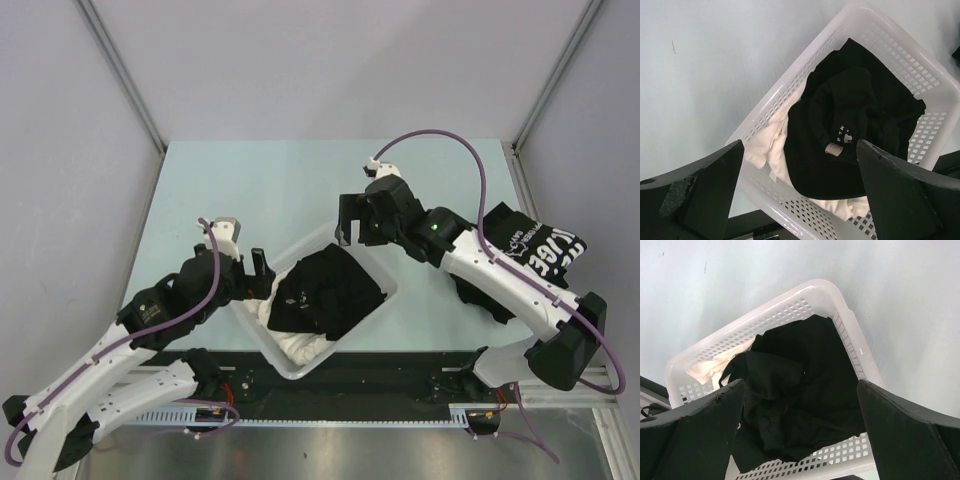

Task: Fold and stack the t-shirts

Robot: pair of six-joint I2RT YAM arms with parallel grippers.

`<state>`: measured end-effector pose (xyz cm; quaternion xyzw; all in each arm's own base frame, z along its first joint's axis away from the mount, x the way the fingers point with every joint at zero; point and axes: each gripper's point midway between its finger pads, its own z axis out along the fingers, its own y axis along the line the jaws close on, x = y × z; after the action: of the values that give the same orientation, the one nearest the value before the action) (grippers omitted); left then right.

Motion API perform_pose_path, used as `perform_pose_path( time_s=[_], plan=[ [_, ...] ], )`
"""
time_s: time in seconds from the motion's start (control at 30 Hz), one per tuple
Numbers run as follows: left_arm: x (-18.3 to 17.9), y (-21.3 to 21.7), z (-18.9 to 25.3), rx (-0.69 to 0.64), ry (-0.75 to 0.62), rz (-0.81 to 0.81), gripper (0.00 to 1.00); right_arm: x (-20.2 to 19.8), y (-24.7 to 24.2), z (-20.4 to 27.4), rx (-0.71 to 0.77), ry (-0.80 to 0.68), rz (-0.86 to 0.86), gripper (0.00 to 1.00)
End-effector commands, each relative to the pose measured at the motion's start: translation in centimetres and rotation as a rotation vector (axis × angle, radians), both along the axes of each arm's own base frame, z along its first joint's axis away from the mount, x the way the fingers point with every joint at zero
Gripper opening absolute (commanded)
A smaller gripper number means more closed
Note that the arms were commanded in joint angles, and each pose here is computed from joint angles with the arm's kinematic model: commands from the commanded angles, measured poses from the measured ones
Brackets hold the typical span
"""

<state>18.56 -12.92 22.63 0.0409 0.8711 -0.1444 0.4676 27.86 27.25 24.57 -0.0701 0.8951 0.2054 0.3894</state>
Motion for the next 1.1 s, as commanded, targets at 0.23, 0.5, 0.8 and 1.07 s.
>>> perform_pose_path(
  time_s=[0.23,0.5,0.8,1.07],
  plan=[
    [0.5,-0.5,0.7,-0.036,-0.023,0.000,1.00,0.0,0.3,-0.7,-0.060,-0.006,-0.038,1.00],
    [0.5,-0.5,0.8,-0.018,-0.028,-0.005,1.00,-0.9,1.1,-4.4,-0.129,0.062,-0.037,1.00],
    [0.4,-0.3,0.4,-0.018,-0.026,-0.002,0.99,-1.9,2.1,-9.2,-0.120,0.186,-0.021,1.00],
    [0.4,0.2,0.7,0.002,-0.033,0.006,0.99,-2.7,2.0,-11.2,-0.120,0.222,-0.025,0.99]
  ],
)
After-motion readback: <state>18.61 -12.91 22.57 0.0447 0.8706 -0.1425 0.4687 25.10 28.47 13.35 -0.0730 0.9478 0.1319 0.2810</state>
